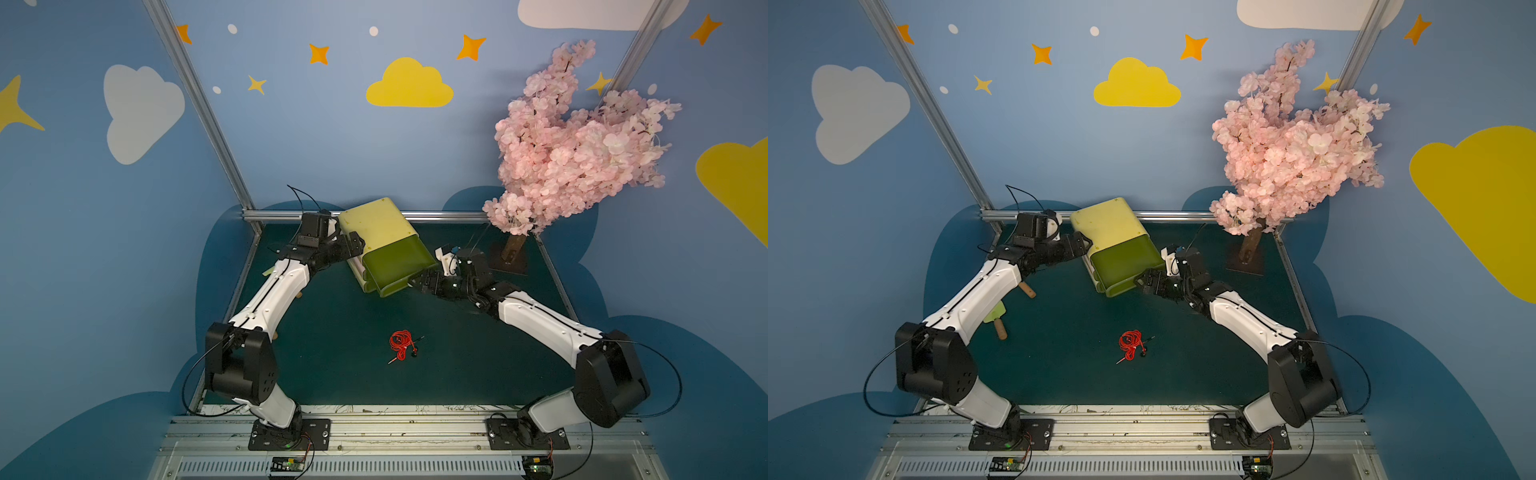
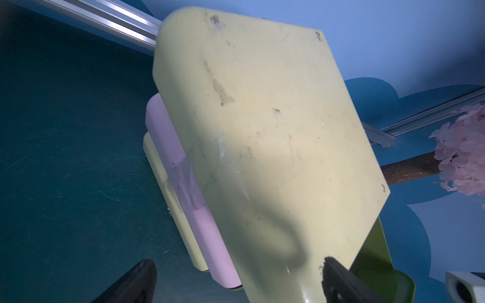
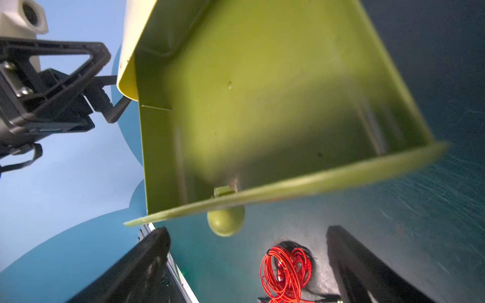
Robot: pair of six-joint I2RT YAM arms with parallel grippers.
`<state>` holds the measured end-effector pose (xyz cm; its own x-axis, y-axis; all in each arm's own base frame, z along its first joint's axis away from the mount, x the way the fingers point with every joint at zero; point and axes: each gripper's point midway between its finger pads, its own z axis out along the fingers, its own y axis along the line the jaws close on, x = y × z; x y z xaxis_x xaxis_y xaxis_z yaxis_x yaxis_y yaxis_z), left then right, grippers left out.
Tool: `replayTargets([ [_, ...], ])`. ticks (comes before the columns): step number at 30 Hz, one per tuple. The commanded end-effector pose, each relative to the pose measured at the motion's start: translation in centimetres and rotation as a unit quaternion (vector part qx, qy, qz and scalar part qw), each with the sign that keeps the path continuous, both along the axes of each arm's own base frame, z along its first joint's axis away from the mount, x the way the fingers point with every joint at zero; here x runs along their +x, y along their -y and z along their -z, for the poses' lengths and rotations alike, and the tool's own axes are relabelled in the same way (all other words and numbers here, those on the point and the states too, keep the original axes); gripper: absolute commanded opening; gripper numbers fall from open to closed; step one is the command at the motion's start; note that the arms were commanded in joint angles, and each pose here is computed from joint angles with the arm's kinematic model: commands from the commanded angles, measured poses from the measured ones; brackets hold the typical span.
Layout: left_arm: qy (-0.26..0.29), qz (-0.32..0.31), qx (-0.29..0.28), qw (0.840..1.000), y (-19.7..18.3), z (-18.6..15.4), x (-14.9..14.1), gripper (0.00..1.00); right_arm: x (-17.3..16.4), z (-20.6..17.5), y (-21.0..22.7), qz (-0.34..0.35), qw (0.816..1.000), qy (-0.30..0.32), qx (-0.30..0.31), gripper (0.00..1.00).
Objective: Place the wired earphones into the drawer by color
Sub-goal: Open the drawer in the storage box, then pick up the wired earphones from the center of the board.
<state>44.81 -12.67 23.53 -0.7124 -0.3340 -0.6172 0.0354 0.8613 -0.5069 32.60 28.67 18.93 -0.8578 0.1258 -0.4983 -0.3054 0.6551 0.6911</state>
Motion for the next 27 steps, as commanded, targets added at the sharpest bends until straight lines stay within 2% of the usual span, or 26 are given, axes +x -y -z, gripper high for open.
replayTargets([
  [1, 0.021, -0.008, 0.000, 1.000, -0.6, -2.1, -1.6, 1.00, -1.3, -0.2, 1.0, -0.014, 1.000, 0.015, -0.011, 0.98],
  [11, 0.031, -0.017, -0.007, 0.999, -1.7, -1.8, -6.5, 1.00, -5.2, 1.7, 3.2, -0.056, 0.996, 0.044, -0.050, 0.98],
  [16, 0.018, -0.017, -0.018, 1.000, -2.0, 0.7, -10.0, 1.00, -7.3, 3.1, 3.5, -0.090, 0.993, 0.051, -0.053, 0.98],
  [21, -0.001, -0.003, -0.039, 0.999, -1.6, 4.0, -13.1, 1.00, -8.2, 4.1, 3.5, -0.091, 0.992, 0.066, -0.061, 0.98],
  [27, -0.006, 0.007, -0.071, 0.997, -1.1, 6.8, -15.9, 1.00, -9.5, 6.5, 2.6, -0.099, 0.992, 0.041, -0.061, 0.97],
])
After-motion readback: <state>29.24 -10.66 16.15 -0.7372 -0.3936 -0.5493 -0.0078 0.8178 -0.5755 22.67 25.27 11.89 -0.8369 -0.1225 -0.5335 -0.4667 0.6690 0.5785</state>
